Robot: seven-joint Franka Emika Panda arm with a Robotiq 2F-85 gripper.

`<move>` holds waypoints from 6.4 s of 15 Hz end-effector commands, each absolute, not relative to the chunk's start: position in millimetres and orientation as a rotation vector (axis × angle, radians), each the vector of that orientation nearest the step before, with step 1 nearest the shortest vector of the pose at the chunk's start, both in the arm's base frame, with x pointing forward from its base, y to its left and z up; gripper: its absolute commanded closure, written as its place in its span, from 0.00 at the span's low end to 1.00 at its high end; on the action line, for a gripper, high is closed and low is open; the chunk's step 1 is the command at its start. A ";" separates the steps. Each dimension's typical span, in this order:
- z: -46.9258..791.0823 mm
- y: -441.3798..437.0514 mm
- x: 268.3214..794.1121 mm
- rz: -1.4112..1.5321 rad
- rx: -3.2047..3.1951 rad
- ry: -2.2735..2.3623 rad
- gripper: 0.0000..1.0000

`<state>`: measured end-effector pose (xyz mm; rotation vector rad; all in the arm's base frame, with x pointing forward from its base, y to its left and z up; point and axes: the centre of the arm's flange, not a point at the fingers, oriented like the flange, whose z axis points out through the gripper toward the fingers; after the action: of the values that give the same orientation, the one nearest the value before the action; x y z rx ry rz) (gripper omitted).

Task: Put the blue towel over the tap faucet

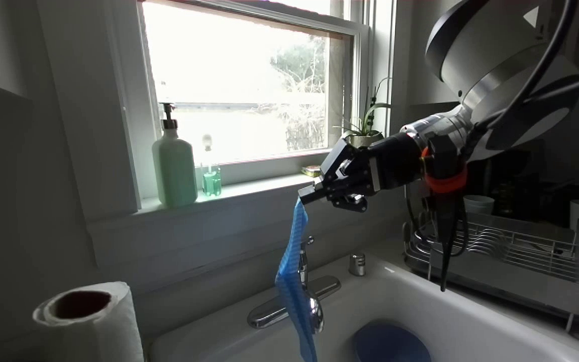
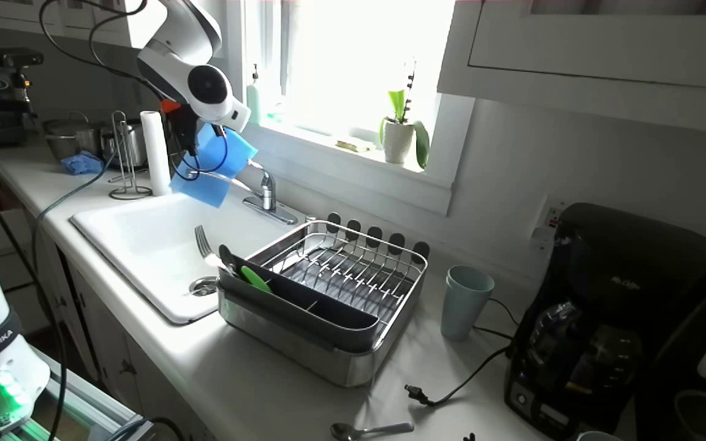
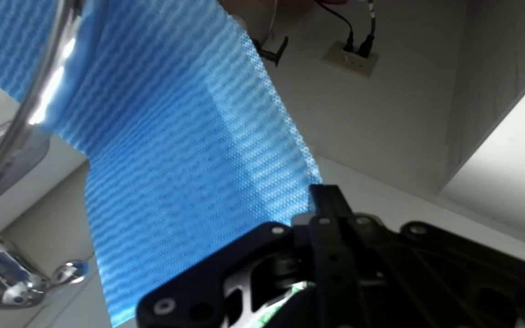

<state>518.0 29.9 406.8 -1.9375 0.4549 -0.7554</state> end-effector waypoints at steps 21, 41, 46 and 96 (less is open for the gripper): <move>369.5 -31.5 439.5 -0.414 -2.015 0.791 0.99; 339.0 -69.5 449.4 -0.408 -2.004 1.060 0.99; 346.4 -74.6 464.0 -0.473 -1.978 1.090 0.99; 241.1 -62.7 508.5 0.050 -2.116 1.101 0.64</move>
<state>504.2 -59.0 238.1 -2.1131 1.0884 0.0322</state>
